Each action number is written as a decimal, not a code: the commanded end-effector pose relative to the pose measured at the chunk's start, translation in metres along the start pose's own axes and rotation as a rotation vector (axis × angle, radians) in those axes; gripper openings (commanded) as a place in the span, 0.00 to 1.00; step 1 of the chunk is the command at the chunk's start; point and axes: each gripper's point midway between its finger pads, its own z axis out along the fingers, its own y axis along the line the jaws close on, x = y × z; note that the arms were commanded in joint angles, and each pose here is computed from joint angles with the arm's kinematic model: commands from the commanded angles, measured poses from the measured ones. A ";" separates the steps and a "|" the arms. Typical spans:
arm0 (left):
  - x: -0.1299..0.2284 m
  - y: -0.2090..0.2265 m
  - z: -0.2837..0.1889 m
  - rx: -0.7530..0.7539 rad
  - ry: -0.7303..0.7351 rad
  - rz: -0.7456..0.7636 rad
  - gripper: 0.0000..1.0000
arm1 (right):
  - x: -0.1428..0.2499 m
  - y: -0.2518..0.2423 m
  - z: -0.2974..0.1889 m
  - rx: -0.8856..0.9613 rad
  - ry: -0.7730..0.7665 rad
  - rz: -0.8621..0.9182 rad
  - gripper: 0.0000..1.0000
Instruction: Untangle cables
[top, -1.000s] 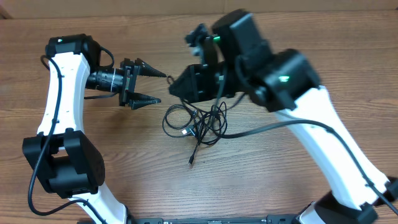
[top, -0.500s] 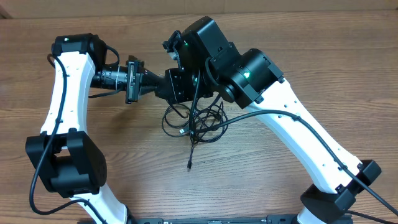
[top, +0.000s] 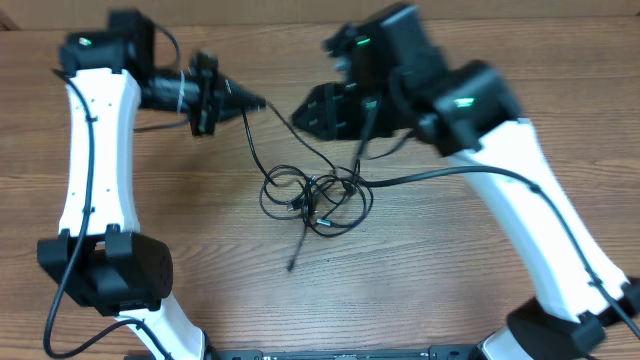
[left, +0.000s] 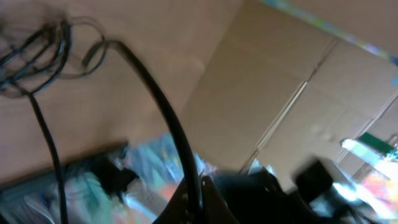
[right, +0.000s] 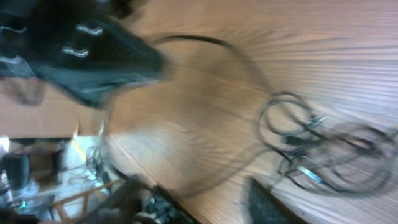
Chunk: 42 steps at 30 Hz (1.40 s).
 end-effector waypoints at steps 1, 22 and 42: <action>0.024 -0.061 -0.028 -0.005 -0.187 0.207 0.04 | -0.007 -0.030 -0.038 0.069 -0.056 0.074 0.81; 0.130 -0.263 -0.127 0.491 -0.755 0.846 0.04 | 0.023 -0.073 -0.046 0.234 0.056 0.142 1.00; -0.150 -0.205 -0.137 0.180 -1.120 0.708 0.04 | 0.026 -0.080 -0.047 0.267 0.067 0.152 1.00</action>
